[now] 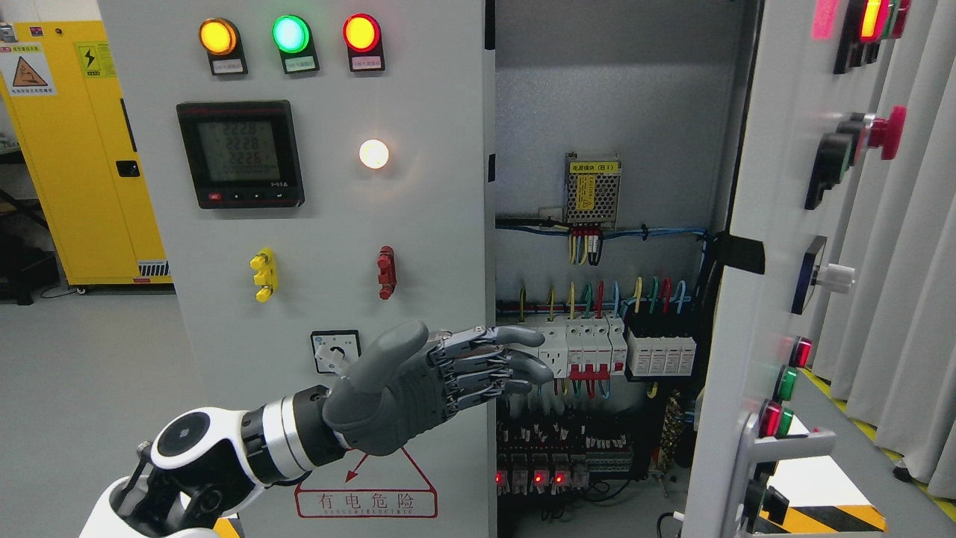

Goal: Open door with both hands
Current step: 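Reach the left hand across toward the inner edge of the partly open door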

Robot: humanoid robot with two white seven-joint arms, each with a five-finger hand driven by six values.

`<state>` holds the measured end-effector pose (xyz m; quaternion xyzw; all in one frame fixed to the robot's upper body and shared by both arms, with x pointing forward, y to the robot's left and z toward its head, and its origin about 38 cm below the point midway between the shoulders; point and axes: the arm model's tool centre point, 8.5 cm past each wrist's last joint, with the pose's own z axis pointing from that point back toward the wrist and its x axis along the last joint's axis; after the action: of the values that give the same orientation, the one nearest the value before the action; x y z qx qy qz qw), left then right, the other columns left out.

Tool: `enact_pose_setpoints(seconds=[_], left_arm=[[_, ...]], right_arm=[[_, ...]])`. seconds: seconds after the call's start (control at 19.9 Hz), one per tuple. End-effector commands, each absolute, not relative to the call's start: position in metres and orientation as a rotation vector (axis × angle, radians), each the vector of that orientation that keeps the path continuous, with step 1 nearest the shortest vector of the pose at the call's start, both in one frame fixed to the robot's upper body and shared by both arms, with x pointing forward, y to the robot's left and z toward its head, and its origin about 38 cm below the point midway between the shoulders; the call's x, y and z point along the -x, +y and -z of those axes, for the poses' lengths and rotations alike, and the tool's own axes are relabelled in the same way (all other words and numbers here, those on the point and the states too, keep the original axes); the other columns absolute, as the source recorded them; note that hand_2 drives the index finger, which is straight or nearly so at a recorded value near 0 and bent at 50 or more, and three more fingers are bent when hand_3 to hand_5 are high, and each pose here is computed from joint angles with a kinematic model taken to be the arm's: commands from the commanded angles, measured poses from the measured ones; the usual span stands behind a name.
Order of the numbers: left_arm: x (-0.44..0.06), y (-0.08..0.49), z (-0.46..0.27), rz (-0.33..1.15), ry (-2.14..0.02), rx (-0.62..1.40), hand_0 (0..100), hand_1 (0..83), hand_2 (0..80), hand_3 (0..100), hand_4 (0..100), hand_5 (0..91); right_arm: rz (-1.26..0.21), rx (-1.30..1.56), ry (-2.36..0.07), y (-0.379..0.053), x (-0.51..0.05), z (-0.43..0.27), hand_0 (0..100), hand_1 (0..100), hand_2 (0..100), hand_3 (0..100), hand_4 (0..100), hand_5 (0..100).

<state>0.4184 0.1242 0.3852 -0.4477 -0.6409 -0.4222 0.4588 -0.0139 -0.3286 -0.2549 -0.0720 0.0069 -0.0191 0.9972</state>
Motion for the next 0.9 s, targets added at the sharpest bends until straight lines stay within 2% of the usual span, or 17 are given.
enact_pose_setpoints(seconds=[0.0,0.3,0.65,0.85], left_arm=[[-0.412,0.055,-0.392,1.077,-1.516,1.25,1,12.5,12.1,32,20,0.0],[-0.408,0.047,-0.403,1.14,-1.506,1.247,1,12.5,11.9,31,19,0.0],[-0.416,0.062,-0.436,1.079,-1.518,1.29,1,12.0,9.6,29,16,0.0],[-0.414,0.05,-0.428,1.107,-1.474,1.292,1,12.0,9.6,29,16,0.0]], right_arm=[[0.038,0.144,0.014,-0.329,0.014,0.255,21,7,0,0,0,0],[0.038,0.144,0.014,-0.329,0.014,0.255,21,7,0,0,0,0],[0.037,0.144,0.013,-0.329,0.013,0.255,21,7,0,0,0,0],[0.039,0.144,0.014,-0.329,0.014,0.255,21,6,0,0,0,0]])
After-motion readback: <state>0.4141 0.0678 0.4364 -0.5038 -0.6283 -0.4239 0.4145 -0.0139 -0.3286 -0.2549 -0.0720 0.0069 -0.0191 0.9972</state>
